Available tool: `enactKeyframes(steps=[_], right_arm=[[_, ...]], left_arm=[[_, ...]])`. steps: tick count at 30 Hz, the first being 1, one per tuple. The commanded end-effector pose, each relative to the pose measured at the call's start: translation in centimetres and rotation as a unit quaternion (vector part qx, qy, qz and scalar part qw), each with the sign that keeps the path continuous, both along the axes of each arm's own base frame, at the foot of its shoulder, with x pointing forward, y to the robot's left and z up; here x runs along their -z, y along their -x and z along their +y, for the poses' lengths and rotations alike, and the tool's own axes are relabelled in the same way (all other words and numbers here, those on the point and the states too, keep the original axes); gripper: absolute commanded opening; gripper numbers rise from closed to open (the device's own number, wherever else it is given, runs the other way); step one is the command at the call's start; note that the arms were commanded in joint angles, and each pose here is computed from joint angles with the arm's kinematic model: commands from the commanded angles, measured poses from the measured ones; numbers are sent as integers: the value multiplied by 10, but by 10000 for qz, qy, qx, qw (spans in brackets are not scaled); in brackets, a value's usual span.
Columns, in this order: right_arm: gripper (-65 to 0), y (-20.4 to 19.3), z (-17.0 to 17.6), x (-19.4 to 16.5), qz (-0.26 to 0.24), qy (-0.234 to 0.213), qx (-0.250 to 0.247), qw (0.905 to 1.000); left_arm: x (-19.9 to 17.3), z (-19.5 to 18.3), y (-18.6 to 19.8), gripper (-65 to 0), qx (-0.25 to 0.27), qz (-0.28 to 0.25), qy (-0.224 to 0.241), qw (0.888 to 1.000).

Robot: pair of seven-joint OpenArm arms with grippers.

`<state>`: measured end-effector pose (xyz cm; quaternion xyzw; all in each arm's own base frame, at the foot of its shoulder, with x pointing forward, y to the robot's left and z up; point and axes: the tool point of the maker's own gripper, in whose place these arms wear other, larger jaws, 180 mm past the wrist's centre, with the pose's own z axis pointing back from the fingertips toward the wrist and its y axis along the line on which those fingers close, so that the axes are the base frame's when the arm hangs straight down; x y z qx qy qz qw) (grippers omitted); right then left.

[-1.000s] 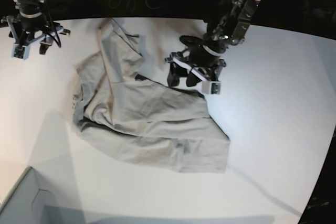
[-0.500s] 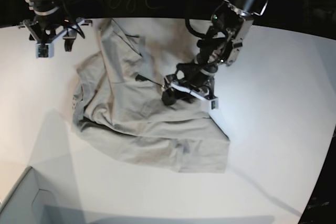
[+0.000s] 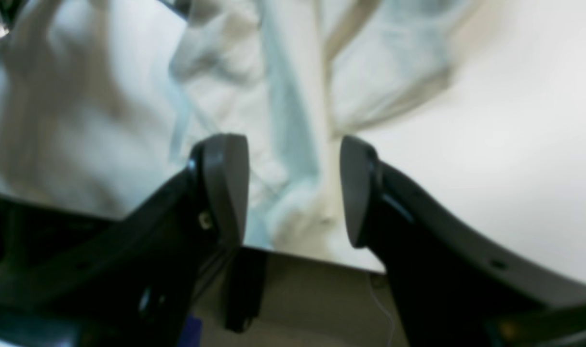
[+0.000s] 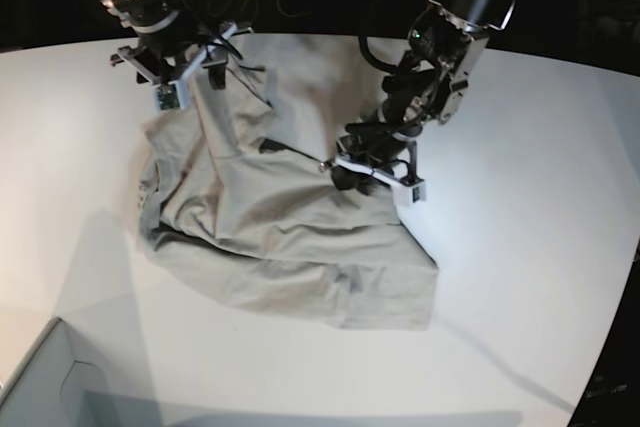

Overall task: Layout the t-shirt on the table in an organized manner, then fold the t-shirt properly
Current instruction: 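Grasp the shirt fabric with the left gripper and pull it outward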

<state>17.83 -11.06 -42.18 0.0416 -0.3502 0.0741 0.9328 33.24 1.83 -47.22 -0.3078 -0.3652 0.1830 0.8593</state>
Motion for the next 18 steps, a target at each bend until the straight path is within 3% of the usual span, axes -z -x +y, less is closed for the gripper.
enactKeyframes(steps=[1, 6, 12, 14, 17, 18], right_arm=[[-342, -7, 1, 0, -123, -32, -46, 9999], [-343, -11, -1, 32, 213, -65, 11, 9998], [-365, -10, 12, 45, 381, -159, -140, 9990], [-432, -6, 26, 48, 444, -227, -345, 9982], [-623, -6, 27, 47, 430, -205, -412, 9980], [-650, -7, 26, 46, 415, -198, -399, 9981]], left_arm=[[-20, 0, -16, -650, -89, -322, 97, 9994], [-43, 28, -17, -650, -407, -639, 136, 9970], [-69, 48, -13, -650, -372, -1039, -20, 9939], [-77, 51, -11, -650, -348, -1142, -43, 9928], [-86, 79, -8, -650, -571, -1271, -181, 9901], [-89, 86, -7, -650, -650, -1302, -211, 9891]])
